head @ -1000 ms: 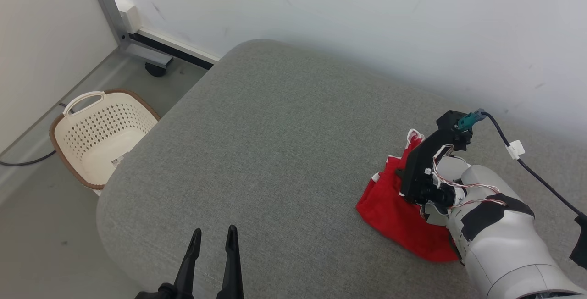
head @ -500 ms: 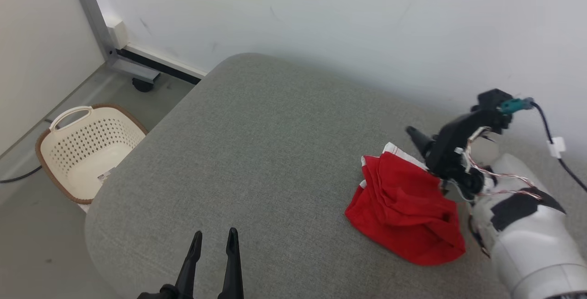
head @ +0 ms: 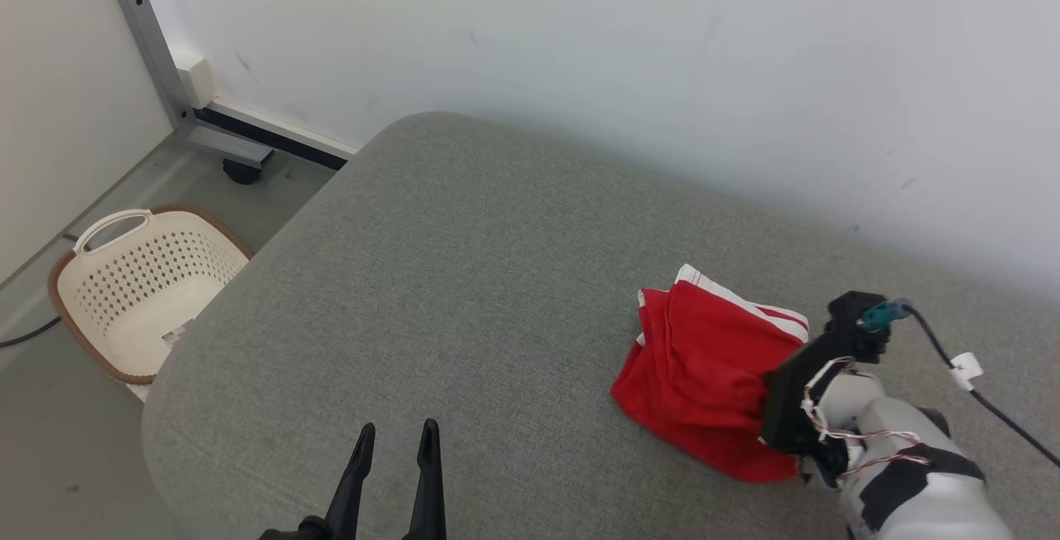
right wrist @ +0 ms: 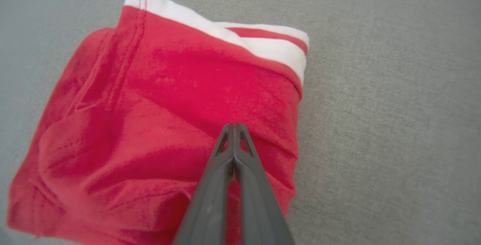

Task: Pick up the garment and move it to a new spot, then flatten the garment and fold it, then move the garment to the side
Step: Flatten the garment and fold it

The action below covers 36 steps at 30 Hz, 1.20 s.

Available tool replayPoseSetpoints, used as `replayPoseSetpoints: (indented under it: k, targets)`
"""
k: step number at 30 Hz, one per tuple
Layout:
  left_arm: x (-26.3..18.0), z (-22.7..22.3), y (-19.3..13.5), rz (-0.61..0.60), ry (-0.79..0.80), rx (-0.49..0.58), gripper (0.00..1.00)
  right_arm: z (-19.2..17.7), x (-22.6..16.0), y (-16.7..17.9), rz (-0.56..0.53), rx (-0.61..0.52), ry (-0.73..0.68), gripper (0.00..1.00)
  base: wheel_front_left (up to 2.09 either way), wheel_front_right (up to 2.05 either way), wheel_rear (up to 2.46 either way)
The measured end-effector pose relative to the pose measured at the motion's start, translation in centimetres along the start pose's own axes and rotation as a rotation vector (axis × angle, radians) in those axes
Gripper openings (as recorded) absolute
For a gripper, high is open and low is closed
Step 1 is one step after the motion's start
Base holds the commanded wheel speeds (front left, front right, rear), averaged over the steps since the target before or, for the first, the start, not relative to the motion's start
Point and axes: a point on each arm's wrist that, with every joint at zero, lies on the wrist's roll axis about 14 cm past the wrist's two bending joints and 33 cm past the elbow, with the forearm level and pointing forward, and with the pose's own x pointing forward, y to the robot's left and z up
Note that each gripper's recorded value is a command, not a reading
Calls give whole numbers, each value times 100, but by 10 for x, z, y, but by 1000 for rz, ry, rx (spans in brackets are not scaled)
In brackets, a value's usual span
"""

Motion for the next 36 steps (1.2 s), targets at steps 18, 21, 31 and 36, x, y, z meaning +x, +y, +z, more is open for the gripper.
replayPoseSetpoints:
  k: [18,21,31,36]
  targets:
    - [0,4,11,45,-9,14,100,-51,7,112,285,-150,143,0,0,0,0]
    - [0,5,11,45,-11,14,100,-47,2,126,331,-132,128,0,0,0,0]
    - [-1,7,7,21,-21,12,100,37,-15,146,400,16,-90,100,0,0,0]
    - [-2,7,6,10,-27,11,100,61,-15,98,240,31,-114,100,0,0,0]
